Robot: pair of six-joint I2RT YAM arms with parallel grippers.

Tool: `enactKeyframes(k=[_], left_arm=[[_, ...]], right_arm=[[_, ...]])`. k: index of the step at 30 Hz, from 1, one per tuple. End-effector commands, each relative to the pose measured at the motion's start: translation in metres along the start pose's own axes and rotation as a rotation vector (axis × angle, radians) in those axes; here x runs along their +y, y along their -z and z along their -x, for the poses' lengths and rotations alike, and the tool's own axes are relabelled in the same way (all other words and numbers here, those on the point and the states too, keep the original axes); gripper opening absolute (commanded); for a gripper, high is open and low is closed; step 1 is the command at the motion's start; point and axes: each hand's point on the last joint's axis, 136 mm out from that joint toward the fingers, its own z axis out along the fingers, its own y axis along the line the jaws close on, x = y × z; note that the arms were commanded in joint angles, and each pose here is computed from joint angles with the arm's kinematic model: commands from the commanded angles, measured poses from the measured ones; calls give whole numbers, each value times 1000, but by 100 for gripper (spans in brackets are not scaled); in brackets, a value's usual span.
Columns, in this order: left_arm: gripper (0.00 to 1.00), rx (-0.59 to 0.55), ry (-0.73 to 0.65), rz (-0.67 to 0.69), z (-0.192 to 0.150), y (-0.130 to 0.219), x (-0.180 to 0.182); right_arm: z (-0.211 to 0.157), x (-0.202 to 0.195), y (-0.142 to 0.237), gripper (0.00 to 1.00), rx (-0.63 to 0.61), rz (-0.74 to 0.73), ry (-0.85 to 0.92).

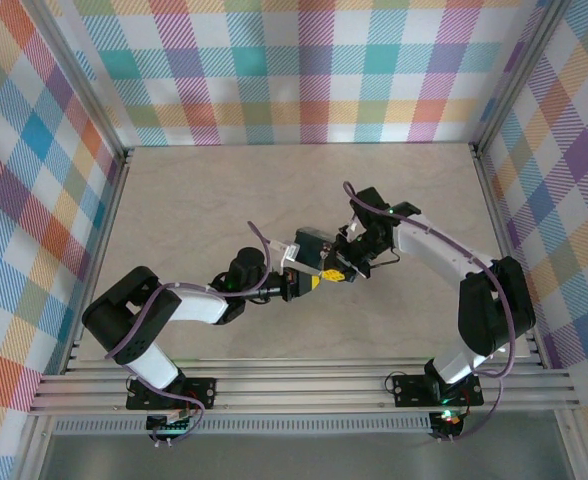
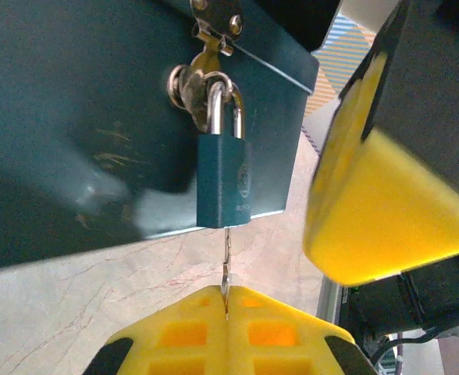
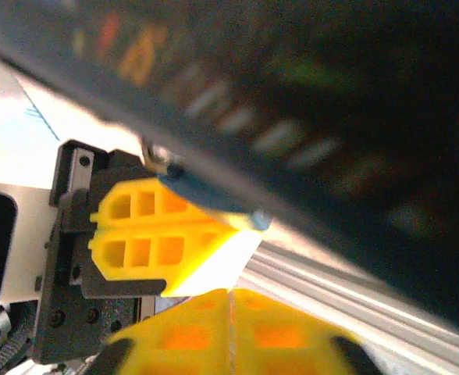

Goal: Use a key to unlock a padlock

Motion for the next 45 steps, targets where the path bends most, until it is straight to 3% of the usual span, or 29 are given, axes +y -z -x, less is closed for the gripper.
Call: enactKeyframes(k=[1, 10, 22, 25, 29, 32, 40, 45], left_arm=[[0, -75, -70, -67, 29, 0, -26], [0, -56, -48, -47, 25, 0, -19], [0, -64, -13, -73, 23, -8, -15], [0, -61, -7, -79, 24, -10, -15], [0, -56, -4, -79, 23, -11, -15], [0, -53, 1, -76, 21, -10, -14], [0, -48, 7, -77, 21, -12, -13], [0, -48, 9, -80, 23, -15, -12]], right_arm=[[-15, 6, 2, 0, 68, 20, 10], [-10, 1, 6, 0, 13, -19, 23], [4, 17, 47, 0, -214, -71, 89], [6, 16, 49, 7, -236, -83, 85], [9, 11, 47, 29, -273, -126, 88], [13, 13, 47, 39, -311, -145, 99], [23, 13, 50, 49, -394, -267, 114], [34, 16, 55, 48, -454, -379, 175]])
